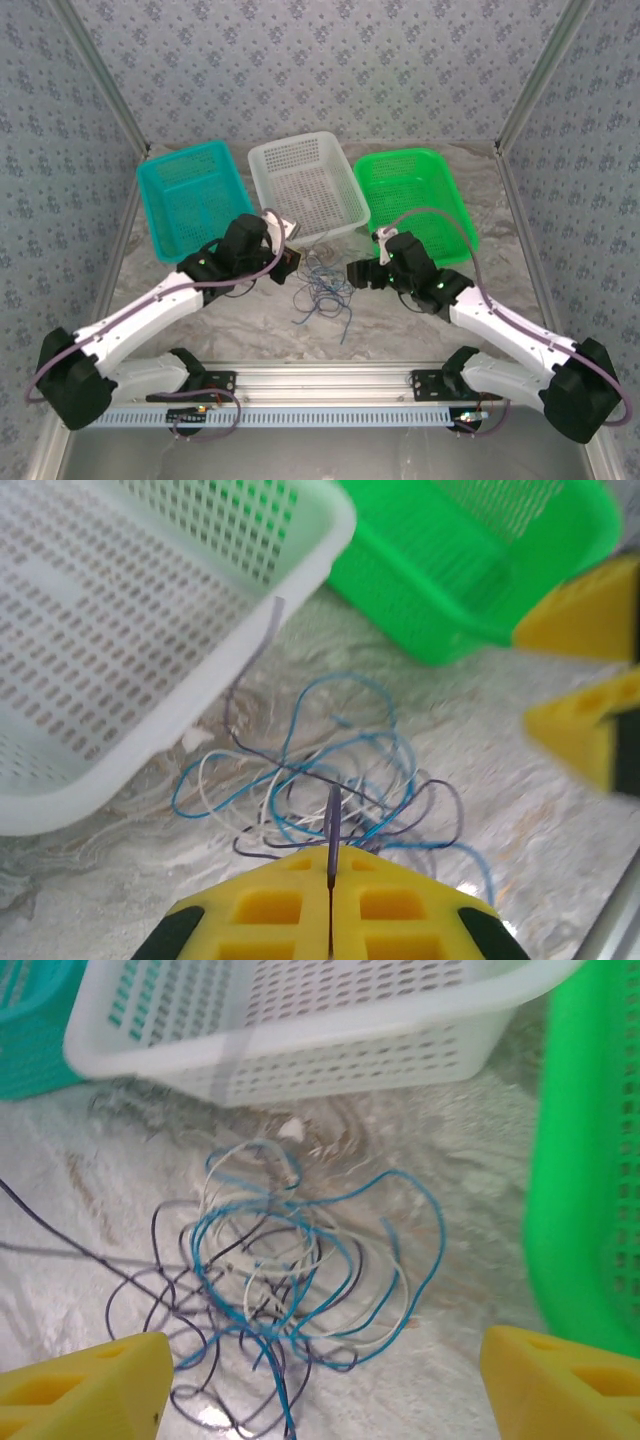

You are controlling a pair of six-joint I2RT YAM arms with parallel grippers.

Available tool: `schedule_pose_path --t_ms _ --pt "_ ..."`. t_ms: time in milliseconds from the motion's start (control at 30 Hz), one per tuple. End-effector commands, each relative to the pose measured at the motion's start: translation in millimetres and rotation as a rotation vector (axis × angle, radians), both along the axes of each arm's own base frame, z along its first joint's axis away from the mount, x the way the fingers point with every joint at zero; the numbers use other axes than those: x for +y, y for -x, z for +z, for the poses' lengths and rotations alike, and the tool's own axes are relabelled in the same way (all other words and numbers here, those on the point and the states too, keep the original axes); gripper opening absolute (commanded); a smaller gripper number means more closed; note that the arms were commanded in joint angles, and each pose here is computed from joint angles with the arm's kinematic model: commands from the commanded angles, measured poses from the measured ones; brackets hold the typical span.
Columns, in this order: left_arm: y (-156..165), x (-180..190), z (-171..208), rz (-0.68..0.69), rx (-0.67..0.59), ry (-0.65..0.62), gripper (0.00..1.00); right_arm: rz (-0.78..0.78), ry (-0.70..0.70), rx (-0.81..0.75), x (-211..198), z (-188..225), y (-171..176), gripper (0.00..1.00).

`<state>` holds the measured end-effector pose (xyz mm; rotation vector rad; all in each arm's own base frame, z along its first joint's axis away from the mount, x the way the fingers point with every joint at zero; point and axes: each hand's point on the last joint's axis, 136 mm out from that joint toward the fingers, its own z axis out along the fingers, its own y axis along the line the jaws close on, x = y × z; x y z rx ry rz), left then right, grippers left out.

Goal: Untangle the cables

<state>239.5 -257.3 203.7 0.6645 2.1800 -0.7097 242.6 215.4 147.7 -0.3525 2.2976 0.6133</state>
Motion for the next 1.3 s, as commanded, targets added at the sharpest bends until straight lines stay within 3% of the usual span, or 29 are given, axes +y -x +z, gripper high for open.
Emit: schedule_pose_path --t_ms 0,433,800,1267 --pt "6 -5 24 0.024 -0.002 0.131 0.07 0.042 -0.064 -0.113 23 19 1 0.85" --pt "25 -26 58 -0.047 -0.052 0.214 0.08 0.093 -0.093 -0.213 72 36 8 0.93" --pt "25 -41 81 -0.105 -0.087 0.25 0.09 -0.106 0.011 -0.244 71 22 -21 0.89" --pt "35 -43 158 -0.173 -0.228 0.387 0.13 -0.261 0.132 -0.066 56 -45 -43 0.88"
